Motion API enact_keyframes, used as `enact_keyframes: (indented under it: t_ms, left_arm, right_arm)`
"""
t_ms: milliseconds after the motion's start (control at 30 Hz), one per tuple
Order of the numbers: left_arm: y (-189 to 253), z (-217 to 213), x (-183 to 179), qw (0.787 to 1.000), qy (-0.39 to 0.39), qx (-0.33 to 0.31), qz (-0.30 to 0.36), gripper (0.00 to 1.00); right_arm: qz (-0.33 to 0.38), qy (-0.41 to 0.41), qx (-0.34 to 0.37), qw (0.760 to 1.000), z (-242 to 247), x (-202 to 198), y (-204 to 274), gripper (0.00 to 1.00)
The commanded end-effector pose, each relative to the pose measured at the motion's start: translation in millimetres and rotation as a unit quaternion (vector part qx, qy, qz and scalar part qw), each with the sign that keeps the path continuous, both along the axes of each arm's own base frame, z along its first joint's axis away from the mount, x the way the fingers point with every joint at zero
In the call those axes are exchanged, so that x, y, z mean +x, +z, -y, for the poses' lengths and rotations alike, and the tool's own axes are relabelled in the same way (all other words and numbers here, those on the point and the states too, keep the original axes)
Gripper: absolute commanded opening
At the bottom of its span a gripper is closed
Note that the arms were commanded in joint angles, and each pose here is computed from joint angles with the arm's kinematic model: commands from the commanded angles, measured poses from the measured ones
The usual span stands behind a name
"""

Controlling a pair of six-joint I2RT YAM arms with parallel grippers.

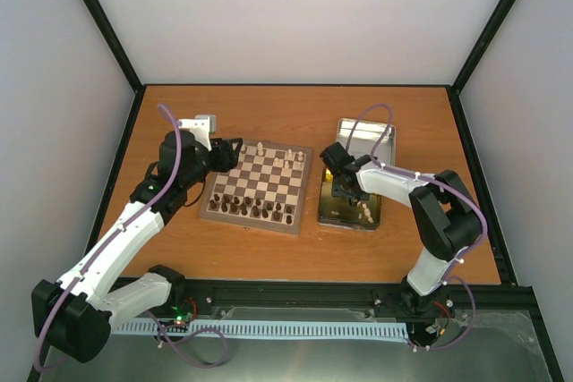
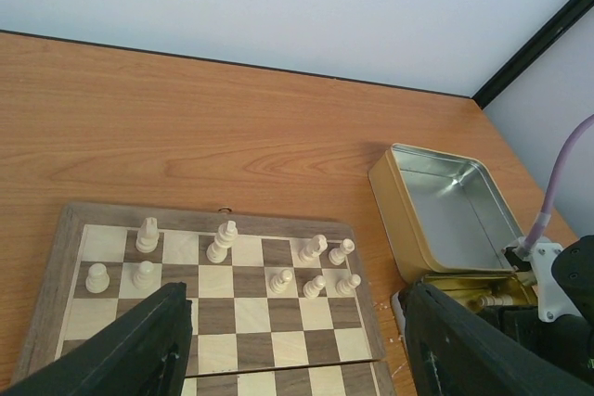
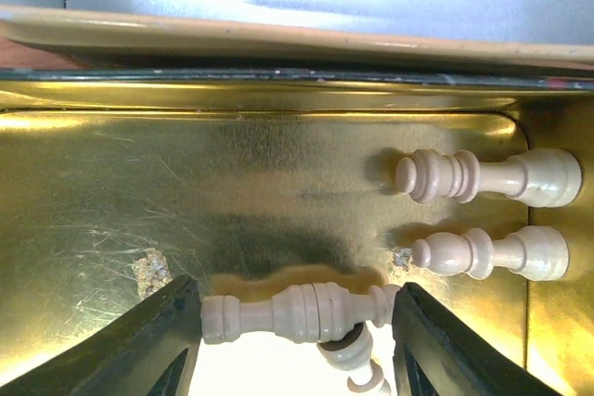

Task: Set up the chess pieces on the board
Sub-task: Pick up the chess piece from the storage box.

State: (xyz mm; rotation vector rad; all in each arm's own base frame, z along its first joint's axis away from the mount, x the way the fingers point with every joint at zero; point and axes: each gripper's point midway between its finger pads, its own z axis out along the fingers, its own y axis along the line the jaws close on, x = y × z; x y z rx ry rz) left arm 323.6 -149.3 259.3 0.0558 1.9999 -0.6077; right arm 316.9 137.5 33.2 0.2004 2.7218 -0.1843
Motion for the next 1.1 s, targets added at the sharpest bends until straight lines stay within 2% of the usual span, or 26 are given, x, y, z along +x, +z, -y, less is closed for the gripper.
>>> enact_keyframes:
  t_ms: [0,133,367,467,633,800,900,1067]
  left_arm:
    - [12,0,2,1.0,0.001,-0.012,0.018,0.64]
    - [11,0,2,1.0,0.001,-0.011,0.017,0.64]
    - [11,0,3,1.0,0.0,-0.011,0.015,0.64]
    - [11,1,3,1.0,0.0,-0.01,0.015,0.64]
    - [11,-1,3,1.0,0.002,-0.009,0.015,0.64]
    - [10,2,5,1.0,-0.003,-0.01,0.011,0.64]
    - [10,2,5,1.0,-0.003,-0.008,0.009,0.64]
    - [11,3,6,1.0,-0.003,-0.009,0.011,0.64]
  right_arm:
    - [0.027,-0.009,0.008,1.0,-2,7,18,0.56]
    - [0.038,0.015,0.022,0.999,-6,6,22,0.5]
    - [0.056,0.156,0.017,0.986,-14,9,38,0.56]
    - [0.041,0.195,0.044,0.979,-15,6,37,0.56]
    - [-0.003,0.239,0.049,0.97,-4,-8,30,0.51]
    - [-0.025,0.259,0.062,0.963,-5,-11,29,0.52]
    - [-0.041,0.256,0.046,0.965,0,-8,21,0.51]
    - [-0.064,0.256,0.029,0.964,5,-2,14,0.38]
